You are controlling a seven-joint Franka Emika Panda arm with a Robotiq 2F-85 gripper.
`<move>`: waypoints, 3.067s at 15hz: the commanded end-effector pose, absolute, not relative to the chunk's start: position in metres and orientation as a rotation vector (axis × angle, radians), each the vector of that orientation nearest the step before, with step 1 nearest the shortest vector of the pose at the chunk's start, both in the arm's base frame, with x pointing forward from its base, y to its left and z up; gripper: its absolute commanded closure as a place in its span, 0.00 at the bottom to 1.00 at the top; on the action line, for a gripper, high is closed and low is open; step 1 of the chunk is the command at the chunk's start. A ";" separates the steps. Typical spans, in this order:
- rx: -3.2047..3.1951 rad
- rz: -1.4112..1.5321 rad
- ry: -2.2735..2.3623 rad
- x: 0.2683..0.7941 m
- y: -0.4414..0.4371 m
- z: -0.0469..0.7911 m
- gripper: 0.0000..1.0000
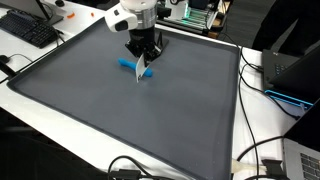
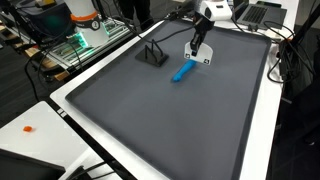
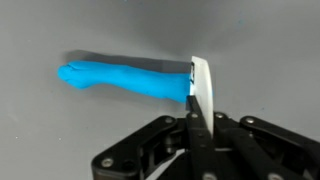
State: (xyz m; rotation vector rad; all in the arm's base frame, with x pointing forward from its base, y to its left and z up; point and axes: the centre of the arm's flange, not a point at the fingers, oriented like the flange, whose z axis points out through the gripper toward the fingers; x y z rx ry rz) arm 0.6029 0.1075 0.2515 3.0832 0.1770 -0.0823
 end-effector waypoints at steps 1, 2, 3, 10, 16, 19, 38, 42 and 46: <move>3.065 -0.052 0.201 0.609 0.106 0.240 0.99; 3.065 -0.052 0.200 0.609 0.106 0.238 0.99; 3.063 -0.057 0.199 0.609 0.105 0.235 0.99; 3.063 -0.093 0.202 0.605 0.103 0.218 0.99; 3.061 -0.146 0.192 0.600 0.097 0.206 0.99; 3.058 -0.173 0.186 0.596 0.094 0.205 0.99; 3.193 -0.308 0.157 0.580 0.093 0.219 0.99; 3.272 -0.268 0.156 0.580 0.096 0.225 0.99; 3.268 -0.223 0.168 0.584 0.093 0.237 0.99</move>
